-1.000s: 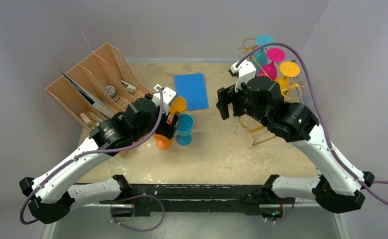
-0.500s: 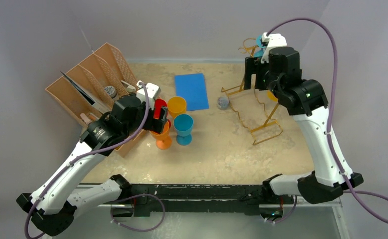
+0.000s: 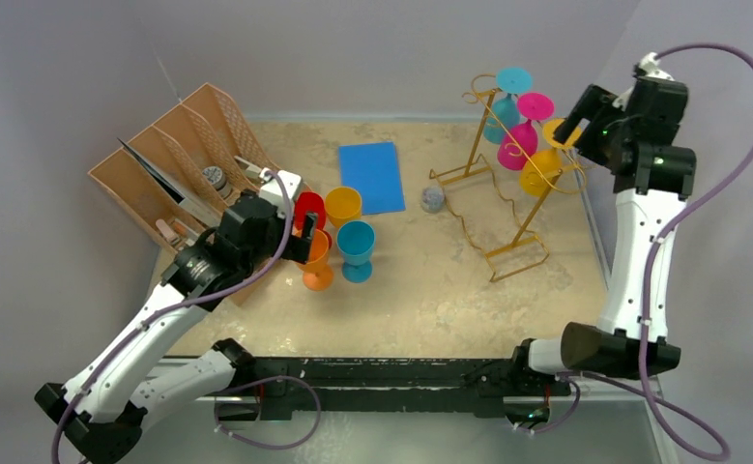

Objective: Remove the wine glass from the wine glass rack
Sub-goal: Pick up the wine glass from the wine rack.

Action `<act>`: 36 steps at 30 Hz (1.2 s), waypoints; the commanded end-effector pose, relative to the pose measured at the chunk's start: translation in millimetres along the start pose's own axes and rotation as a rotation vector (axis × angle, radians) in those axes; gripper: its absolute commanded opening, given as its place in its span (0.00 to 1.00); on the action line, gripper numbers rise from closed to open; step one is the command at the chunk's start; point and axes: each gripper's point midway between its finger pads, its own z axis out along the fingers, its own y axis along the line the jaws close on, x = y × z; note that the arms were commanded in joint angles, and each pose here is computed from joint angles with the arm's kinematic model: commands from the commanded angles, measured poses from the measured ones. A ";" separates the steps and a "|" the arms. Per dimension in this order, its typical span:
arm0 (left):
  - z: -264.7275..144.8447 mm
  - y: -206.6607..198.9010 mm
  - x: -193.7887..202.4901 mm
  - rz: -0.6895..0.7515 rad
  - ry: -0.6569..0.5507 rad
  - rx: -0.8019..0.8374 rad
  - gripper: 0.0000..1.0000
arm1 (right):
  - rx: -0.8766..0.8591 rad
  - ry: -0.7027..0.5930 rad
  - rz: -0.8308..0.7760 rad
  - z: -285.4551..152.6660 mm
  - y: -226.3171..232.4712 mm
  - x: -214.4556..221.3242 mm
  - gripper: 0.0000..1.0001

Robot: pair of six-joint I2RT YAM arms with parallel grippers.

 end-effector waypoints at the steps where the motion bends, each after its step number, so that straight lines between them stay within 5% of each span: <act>1: -19.8 18.5 -22.8 -0.064 -0.161 -0.057 0.93 | -0.112 -0.040 0.151 0.0 0.3 -26.2 0.82; 21: -21.1 12.9 -21.5 -0.103 -0.176 0.022 0.93 | -0.219 -0.004 0.195 48.5 -4.0 -35.2 0.56; 36: -23.3 17.0 -20.6 -0.115 -0.182 0.007 0.93 | -0.194 0.003 0.187 48.5 -11.5 -19.1 0.51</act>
